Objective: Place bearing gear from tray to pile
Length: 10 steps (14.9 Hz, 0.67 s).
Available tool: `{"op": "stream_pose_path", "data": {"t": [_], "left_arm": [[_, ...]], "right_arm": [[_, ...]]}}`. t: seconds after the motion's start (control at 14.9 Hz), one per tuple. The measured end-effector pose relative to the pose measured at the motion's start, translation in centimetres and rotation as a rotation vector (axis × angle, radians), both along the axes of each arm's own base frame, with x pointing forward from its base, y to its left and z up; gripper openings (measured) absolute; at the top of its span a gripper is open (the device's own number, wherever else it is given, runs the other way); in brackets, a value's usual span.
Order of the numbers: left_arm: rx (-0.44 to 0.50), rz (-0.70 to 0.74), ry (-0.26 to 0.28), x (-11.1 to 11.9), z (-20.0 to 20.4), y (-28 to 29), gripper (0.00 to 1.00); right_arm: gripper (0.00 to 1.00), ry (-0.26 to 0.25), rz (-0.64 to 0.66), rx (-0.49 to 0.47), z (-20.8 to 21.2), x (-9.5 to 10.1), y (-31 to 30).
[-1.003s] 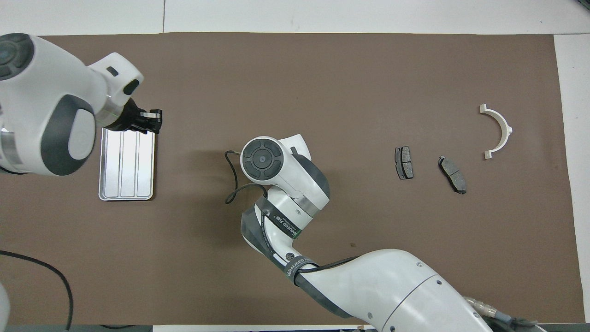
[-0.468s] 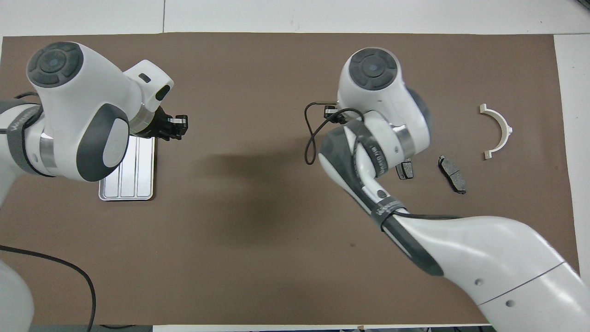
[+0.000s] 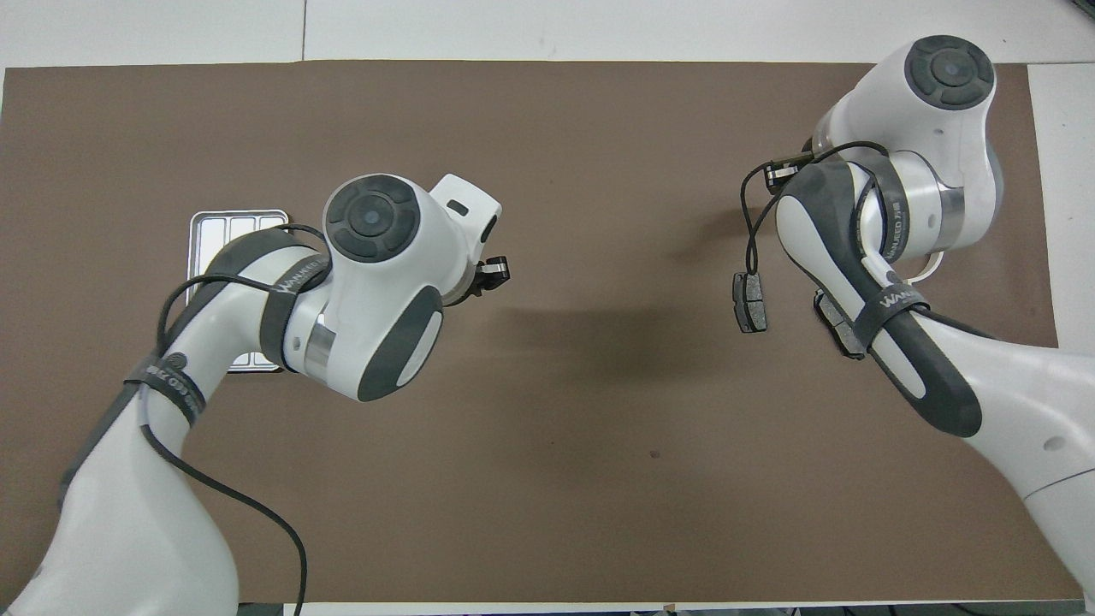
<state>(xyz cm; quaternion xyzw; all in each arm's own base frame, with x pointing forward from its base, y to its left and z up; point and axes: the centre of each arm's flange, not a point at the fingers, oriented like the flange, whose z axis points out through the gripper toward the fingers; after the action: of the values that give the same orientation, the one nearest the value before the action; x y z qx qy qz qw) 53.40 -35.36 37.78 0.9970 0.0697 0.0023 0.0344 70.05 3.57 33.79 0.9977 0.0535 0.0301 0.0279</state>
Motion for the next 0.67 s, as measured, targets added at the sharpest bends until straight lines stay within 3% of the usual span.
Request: {"op": "stream_pose_path", "data": {"t": [0.2, 0.54, 0.67], "left_arm": [[-0.011, 0.028, -0.005, 0.0, -3.3, -1.6, 0.24], [-0.022, 0.058, -0.016, 0.5, -5.3, -1.7, 0.24], [-0.031, 0.063, -0.029, 0.1, -6.1, -1.8, 0.24]], "right_arm": [[0.36, -0.006, -0.002, 0.010, -4.8, 0.3, -2.5], [0.36, -0.010, 0.000, 0.013, -5.1, 0.4, -2.3], [0.53, -0.007, 0.005, 0.015, -5.2, 0.4, -2.0]]}}
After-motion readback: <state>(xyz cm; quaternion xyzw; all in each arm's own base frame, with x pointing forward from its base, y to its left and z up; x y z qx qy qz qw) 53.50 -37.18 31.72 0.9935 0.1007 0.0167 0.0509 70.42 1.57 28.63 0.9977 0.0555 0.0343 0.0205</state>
